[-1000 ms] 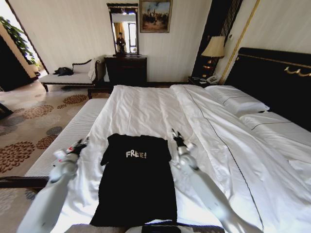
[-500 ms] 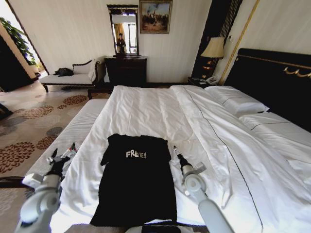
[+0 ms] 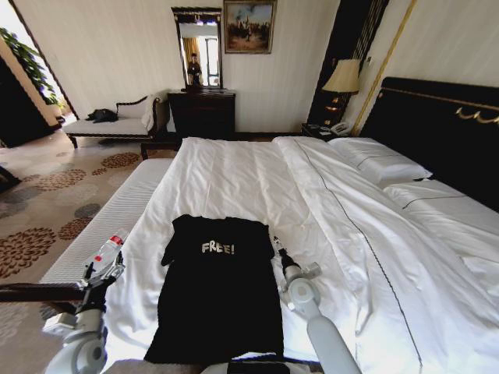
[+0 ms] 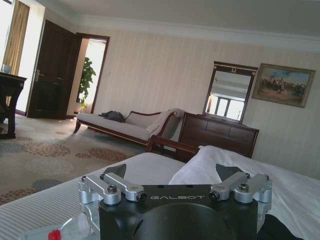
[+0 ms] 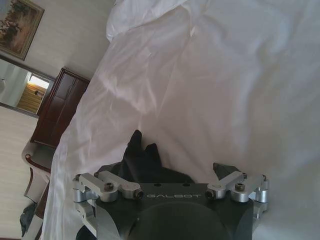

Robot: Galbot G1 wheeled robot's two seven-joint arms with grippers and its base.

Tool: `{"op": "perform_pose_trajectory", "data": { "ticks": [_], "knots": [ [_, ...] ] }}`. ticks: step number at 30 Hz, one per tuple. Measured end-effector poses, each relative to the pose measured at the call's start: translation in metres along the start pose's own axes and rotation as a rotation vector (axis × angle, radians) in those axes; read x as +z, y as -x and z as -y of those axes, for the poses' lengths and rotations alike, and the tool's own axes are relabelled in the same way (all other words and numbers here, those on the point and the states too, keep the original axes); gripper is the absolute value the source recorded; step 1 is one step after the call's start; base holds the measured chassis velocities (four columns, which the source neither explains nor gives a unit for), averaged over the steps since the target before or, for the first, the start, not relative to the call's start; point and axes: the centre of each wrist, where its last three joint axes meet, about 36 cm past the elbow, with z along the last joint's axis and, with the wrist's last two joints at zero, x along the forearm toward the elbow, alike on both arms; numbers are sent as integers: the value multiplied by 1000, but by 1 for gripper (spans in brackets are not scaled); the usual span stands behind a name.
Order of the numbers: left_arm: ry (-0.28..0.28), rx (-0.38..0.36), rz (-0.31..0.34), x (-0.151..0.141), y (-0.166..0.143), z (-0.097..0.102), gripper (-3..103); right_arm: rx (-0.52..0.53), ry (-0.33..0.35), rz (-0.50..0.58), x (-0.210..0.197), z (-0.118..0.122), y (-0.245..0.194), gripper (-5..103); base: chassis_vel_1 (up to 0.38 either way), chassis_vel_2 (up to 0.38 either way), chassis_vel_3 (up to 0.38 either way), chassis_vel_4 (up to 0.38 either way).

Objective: Fold the clothes on the bed.

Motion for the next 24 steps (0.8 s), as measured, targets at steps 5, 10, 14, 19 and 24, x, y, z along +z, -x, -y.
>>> {"op": "perform_pose_trajectory", "data": {
  "ticks": [5, 10, 14, 19, 24],
  "knots": [
    [13, -6, 11, -8, 3, -7, 100, 4, 21, -9, 5, -4, -12, 100, 0, 0, 0, 0],
    [19, 14, 31, -19, 13, -13, 100, 21, 58, -28, 14, -3, -24, 100, 0, 0, 0, 0],
    [10, 19, 27, -19, 12, -9, 100, 24, 104, -32, 17, -11, -19, 100, 0, 0, 0, 0],
    [15, 16, 18, -16, 8, -8, 100, 25, 160, -32, 18, -24, -9, 100, 0, 0, 0, 0],
    [26, 11, 21, -18, 8, -10, 100, 31, 181, -24, 18, -26, -2, 100, 0, 0, 0, 0]
  ]
}}
